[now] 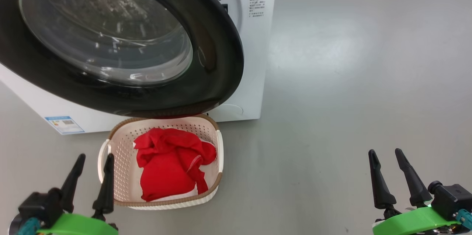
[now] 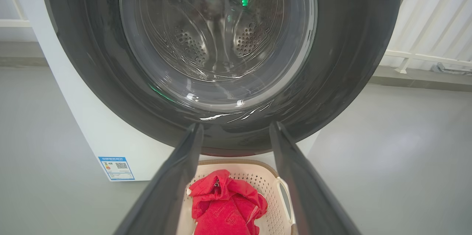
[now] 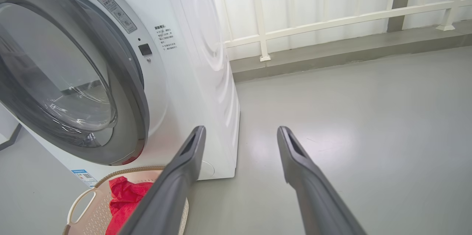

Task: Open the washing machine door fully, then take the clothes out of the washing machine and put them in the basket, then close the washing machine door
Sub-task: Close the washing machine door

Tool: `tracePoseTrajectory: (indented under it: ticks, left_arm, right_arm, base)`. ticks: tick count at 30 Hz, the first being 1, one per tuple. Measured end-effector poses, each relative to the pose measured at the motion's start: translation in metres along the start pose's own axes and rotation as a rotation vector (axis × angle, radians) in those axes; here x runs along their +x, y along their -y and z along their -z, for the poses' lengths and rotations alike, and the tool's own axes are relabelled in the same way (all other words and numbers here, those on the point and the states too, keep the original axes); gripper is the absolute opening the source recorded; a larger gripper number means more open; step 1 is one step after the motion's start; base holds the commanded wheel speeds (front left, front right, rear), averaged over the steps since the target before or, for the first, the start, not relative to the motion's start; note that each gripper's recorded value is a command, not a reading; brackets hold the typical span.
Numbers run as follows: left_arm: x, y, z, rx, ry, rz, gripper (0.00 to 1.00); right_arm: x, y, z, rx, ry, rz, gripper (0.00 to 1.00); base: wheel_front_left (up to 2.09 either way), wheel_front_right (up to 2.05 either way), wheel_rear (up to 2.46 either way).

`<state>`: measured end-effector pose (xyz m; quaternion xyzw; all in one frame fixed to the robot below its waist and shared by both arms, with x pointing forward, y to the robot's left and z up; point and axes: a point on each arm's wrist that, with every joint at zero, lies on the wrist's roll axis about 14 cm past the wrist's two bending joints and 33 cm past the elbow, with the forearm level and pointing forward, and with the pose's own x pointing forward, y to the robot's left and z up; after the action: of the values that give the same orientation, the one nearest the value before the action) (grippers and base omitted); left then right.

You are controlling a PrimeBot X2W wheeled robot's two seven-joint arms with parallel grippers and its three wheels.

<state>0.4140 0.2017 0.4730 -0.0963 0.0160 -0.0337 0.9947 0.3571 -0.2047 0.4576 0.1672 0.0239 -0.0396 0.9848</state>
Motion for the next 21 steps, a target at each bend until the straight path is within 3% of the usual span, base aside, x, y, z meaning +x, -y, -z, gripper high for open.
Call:
tracePoseTrajectory:
  ticks: [21]
  left_arm:
    - [-0.035, -0.013, -0.009, 0.050, 0.040, -0.077, 1.00]
  right_arm:
    - [-0.017, 0.008, -0.001, -0.016, 0.002, 0.022, 1.00]
  base:
    - [0.00, 0.00, 0.00]
